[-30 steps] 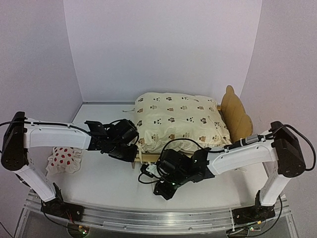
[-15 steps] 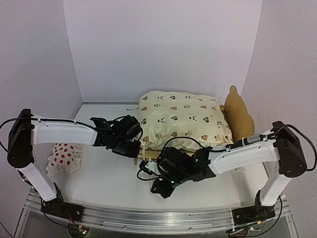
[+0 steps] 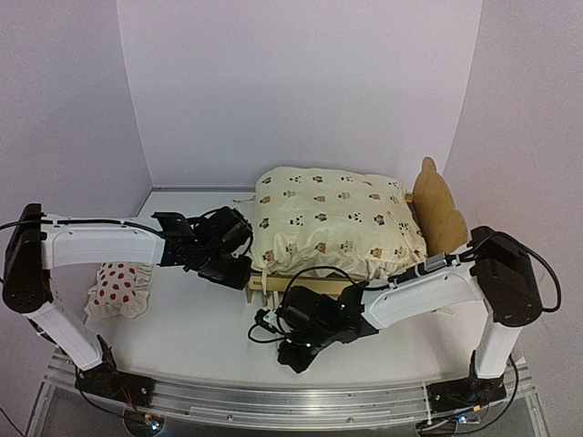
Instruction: Set up the pet bed
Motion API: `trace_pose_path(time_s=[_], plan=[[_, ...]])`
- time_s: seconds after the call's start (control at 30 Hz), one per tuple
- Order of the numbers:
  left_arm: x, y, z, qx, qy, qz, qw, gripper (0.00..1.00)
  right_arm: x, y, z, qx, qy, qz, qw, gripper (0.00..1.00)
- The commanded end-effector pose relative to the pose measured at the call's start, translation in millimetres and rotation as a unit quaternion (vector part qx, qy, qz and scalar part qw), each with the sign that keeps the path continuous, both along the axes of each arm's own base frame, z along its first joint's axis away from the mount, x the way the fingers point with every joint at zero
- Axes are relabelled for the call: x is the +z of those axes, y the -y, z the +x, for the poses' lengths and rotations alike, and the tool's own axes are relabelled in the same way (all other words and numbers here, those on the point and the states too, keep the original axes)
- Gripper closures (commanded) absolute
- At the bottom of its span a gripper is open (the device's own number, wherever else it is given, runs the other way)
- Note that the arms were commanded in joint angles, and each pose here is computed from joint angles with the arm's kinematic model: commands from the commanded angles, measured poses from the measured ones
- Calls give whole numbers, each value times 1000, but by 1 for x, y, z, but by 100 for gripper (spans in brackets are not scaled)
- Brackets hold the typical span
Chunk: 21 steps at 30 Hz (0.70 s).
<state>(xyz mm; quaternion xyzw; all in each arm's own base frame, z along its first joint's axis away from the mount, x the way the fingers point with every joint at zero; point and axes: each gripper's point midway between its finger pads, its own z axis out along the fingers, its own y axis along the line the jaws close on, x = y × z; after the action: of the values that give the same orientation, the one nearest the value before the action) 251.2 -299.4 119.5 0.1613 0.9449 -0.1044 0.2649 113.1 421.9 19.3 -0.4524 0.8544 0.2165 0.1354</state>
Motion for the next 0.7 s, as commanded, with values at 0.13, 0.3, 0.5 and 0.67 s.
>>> trace_pose_path(time_s=[0.13, 0.3, 0.5, 0.67], plan=[[25, -5, -24, -29, -11, -34, 999, 61, 13, -15, 8, -22, -54, 29, 998, 75], [26, 8, -44, -66, -29, -60, 996, 60, 27, -7, 14, -29, -69, 45, 996, 58], [27, 24, -58, -88, -35, -73, 993, 56, 45, 12, 20, -40, -58, 59, 996, 51], [19, 34, -66, -99, -43, -64, 992, 49, 59, 28, 28, -55, -38, 69, 995, 51]])
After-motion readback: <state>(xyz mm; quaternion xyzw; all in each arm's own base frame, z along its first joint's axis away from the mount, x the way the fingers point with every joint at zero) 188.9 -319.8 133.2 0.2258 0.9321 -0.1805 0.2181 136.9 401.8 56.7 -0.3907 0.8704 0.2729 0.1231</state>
